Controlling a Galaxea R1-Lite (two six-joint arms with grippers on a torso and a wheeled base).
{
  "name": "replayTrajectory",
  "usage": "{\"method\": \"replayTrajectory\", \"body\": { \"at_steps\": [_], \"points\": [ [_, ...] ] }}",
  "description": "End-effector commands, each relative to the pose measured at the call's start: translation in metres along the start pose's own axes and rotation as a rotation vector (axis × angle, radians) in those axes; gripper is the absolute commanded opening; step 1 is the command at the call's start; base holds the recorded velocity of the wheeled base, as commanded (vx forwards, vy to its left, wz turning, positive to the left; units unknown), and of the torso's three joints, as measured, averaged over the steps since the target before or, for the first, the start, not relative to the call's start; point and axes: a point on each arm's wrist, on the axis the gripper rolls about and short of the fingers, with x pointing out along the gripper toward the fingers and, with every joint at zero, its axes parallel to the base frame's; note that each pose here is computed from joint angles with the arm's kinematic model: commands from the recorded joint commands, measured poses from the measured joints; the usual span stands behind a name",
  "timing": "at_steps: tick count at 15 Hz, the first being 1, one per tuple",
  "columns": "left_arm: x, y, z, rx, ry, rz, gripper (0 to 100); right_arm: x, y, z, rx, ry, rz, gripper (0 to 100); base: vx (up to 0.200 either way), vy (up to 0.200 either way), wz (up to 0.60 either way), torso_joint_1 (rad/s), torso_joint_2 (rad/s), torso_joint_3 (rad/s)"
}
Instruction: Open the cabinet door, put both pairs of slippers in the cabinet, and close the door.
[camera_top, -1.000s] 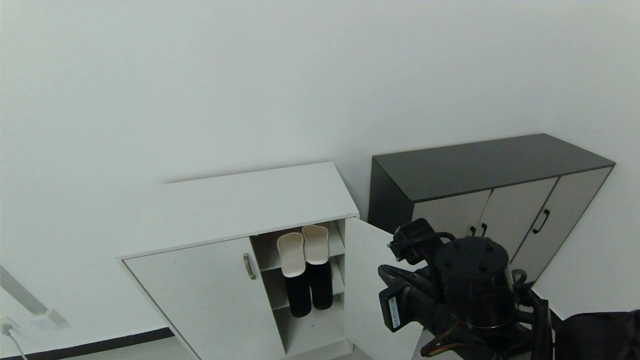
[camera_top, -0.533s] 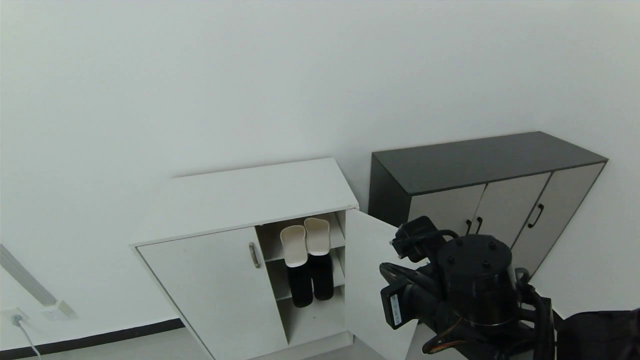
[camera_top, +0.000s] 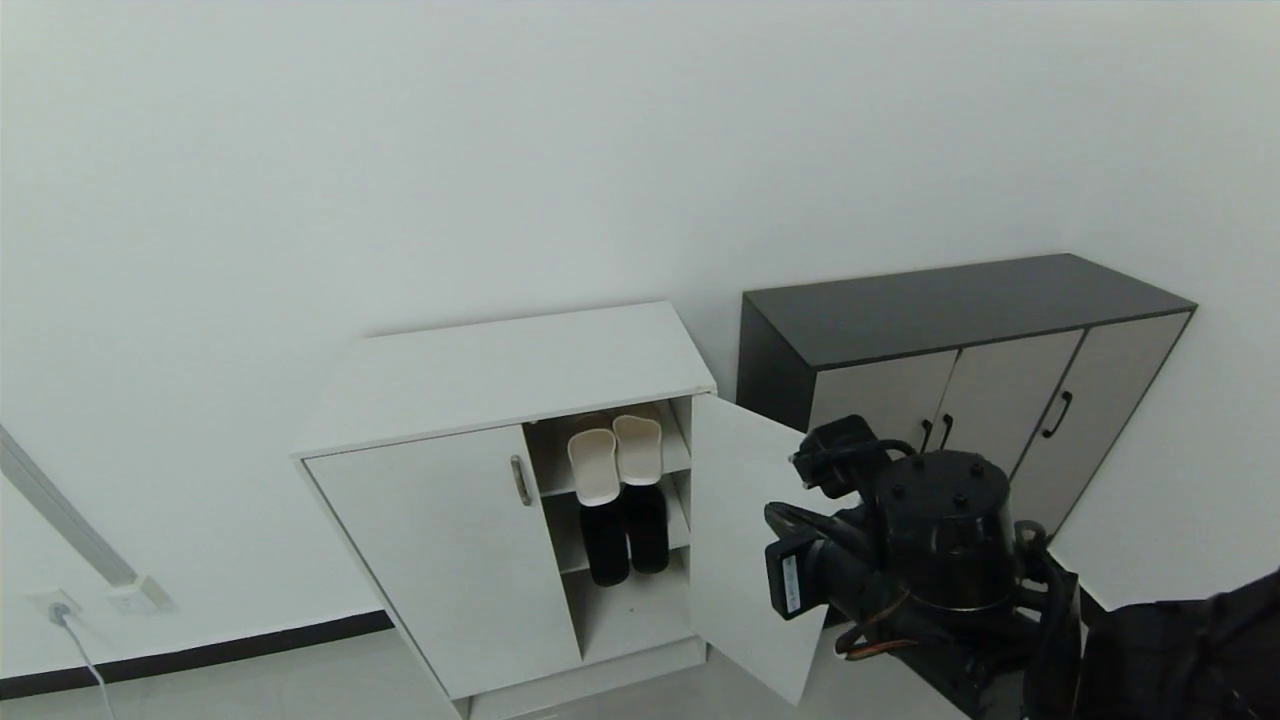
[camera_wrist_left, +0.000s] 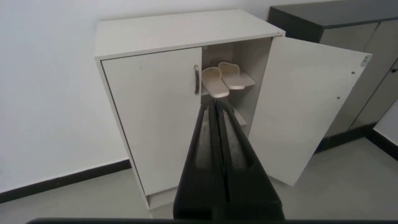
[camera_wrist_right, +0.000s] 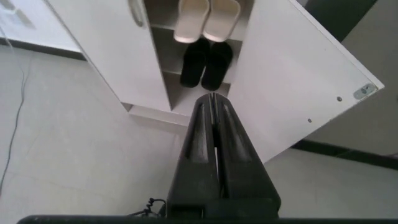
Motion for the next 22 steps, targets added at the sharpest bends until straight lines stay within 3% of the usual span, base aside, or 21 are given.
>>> {"method": "replayTrajectory", "body": {
  "at_steps": [1, 10, 15, 22],
  "points": [
    [0.000, 0.000, 0.000, 0.002, 0.003, 0.000, 0, 0.025, -0.014, -0.003, 0.016, 0.013, -0.033, 0, 0.000, 0.000, 0.00, 0.000, 0.00, 0.000],
    [0.000, 0.000, 0.000, 0.001, 0.003, 0.000, 0, 0.133, -0.123, 0.009, 0.124, 0.022, -0.191, 0, 0.000, 0.000, 0.00, 0.000, 0.00, 0.000],
    [0.000, 0.000, 0.000, 0.001, 0.003, 0.000, 0, 0.164, -0.155, 0.009, 0.144, 0.051, -0.210, 0, 0.000, 0.000, 0.00, 0.000, 0.00, 0.000],
    [0.000, 0.000, 0.000, -0.001, 0.003, 0.000, 0, 0.184, -0.177, -0.007, 0.159, 0.086, -0.244, 0, 0.000, 0.000, 0.00, 0.000, 0.00, 0.000]
  ]
}}
